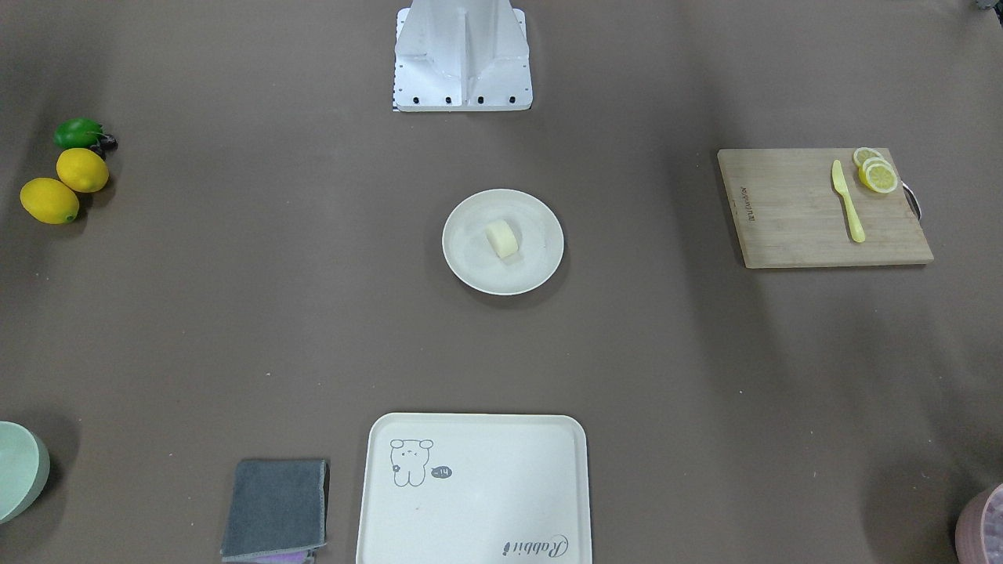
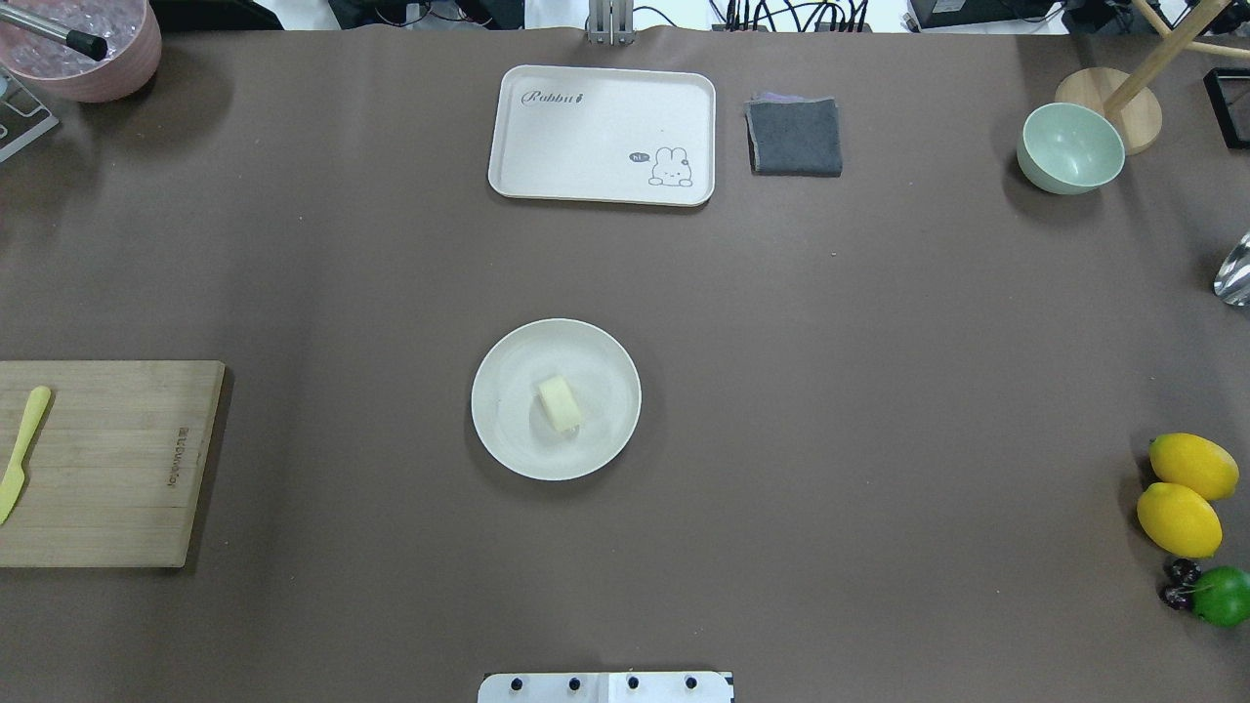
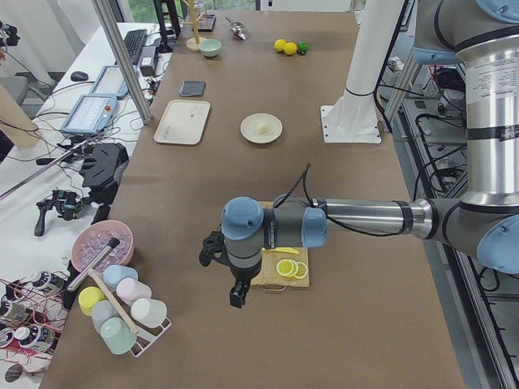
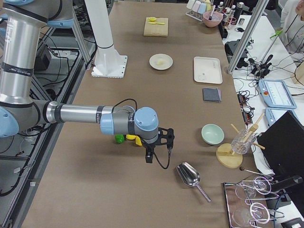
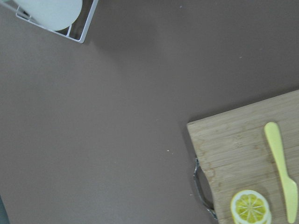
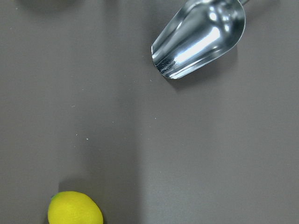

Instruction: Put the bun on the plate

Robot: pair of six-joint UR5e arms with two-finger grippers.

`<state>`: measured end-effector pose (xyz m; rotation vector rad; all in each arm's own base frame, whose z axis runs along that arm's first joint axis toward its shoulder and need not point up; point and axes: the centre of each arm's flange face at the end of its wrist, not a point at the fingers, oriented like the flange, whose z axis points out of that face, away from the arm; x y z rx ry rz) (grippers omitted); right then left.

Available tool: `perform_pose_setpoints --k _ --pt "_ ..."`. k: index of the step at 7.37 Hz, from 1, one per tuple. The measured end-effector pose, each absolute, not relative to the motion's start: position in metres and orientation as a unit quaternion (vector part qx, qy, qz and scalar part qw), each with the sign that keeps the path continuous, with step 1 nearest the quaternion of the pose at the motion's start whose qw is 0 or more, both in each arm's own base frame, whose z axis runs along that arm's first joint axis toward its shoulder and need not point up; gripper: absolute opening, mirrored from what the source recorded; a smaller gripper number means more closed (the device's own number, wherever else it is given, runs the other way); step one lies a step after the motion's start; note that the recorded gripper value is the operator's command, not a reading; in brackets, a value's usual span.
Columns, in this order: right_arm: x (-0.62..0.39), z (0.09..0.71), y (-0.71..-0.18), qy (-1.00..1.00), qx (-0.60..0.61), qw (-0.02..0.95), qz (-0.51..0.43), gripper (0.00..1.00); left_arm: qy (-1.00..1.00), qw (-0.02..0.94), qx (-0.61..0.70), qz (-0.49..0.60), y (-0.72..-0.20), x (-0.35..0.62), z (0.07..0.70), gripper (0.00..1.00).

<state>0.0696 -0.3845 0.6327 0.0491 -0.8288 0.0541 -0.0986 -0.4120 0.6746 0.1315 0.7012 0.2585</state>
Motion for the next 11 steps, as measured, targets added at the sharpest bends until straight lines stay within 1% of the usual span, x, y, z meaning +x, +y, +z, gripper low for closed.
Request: perform_pose_setpoints --k 2,4,5,11 --pt "0.069 0.632 -0.384 -0.407 0.024 0.913 0.026 1.00 0.354 0.929 0.059 0.085 -0.400 -0.112 0.692 0.97" --pt "0.069 0.632 -0.384 -0.408 0.024 0.912 0.026 1.00 0.364 0.931 0.018 0.002 -0.409 -0.121 0.679 0.97" --pt "0.069 0.632 -0.384 -0.408 0.024 0.912 0.026 1.00 0.366 0.931 0.010 -0.013 -0.410 -0.122 0.674 0.97" --pt "0.069 0.634 -0.384 -0.408 0.022 0.913 0.027 1.00 0.364 0.931 0.031 -0.007 -0.413 -0.120 0.656 0.97"
